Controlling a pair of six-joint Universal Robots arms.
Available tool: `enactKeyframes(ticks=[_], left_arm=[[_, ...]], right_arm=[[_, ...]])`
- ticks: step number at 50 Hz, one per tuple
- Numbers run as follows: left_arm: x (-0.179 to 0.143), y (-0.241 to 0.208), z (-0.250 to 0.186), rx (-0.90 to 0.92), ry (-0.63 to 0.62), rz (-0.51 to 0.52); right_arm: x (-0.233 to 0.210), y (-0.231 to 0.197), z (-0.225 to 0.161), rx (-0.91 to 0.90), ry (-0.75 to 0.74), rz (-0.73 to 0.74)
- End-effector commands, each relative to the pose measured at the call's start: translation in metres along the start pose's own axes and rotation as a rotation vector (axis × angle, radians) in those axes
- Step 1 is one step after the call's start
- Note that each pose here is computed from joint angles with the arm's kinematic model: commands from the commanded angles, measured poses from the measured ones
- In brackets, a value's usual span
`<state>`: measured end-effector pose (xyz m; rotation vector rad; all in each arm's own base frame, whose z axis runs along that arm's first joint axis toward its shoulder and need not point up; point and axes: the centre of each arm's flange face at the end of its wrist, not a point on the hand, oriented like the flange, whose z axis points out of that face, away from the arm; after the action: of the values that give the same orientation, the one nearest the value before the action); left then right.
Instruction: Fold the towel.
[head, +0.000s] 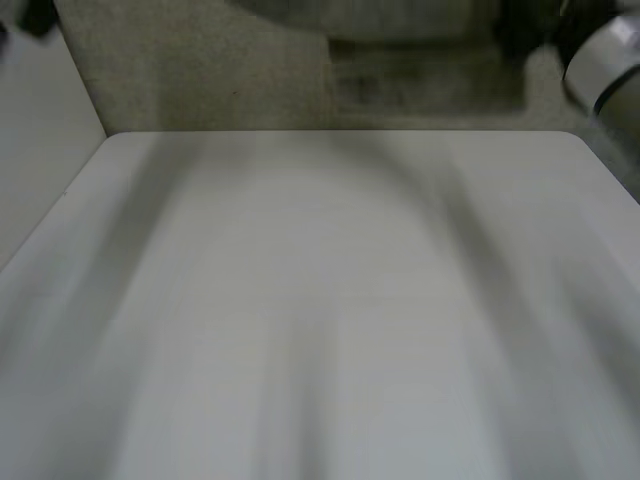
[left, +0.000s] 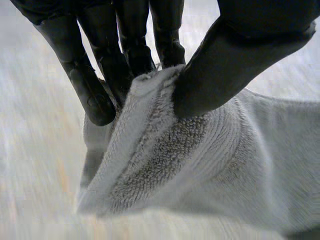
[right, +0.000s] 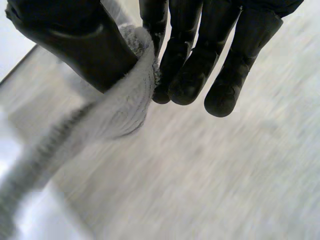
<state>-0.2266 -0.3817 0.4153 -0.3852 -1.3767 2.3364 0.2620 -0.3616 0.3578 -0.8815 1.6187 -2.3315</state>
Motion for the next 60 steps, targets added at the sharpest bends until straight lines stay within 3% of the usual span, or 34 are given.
enactKeyframes(ticks=[1,7,9,16,20,60], left_arm=[[0.004,0.121,-0.063,-0.336,0.013,-0.09],[0.016,0.174,-0.109,-0.488,0.056,-0.114],[0.023,0.195,-0.136,-0.567,0.088,-0.08],[0.031,0.211,-0.166,-0.655,0.141,0.041],[0.029,0.208,-0.168,-0.66,0.153,0.101],[0.007,0.188,-0.175,-0.67,0.012,0.152]], right_arm=[[-0.041,0.074,-0.033,-0.29,-0.131,-0.134],[-0.062,0.108,-0.061,-0.422,-0.2,-0.092],[-0.075,0.125,-0.081,-0.501,-0.24,-0.065],[-0.088,0.145,-0.103,-0.59,-0.279,-0.026],[-0.085,0.146,-0.106,-0.603,-0.266,-0.022],[-0.085,0.154,-0.118,-0.669,-0.22,0.048]])
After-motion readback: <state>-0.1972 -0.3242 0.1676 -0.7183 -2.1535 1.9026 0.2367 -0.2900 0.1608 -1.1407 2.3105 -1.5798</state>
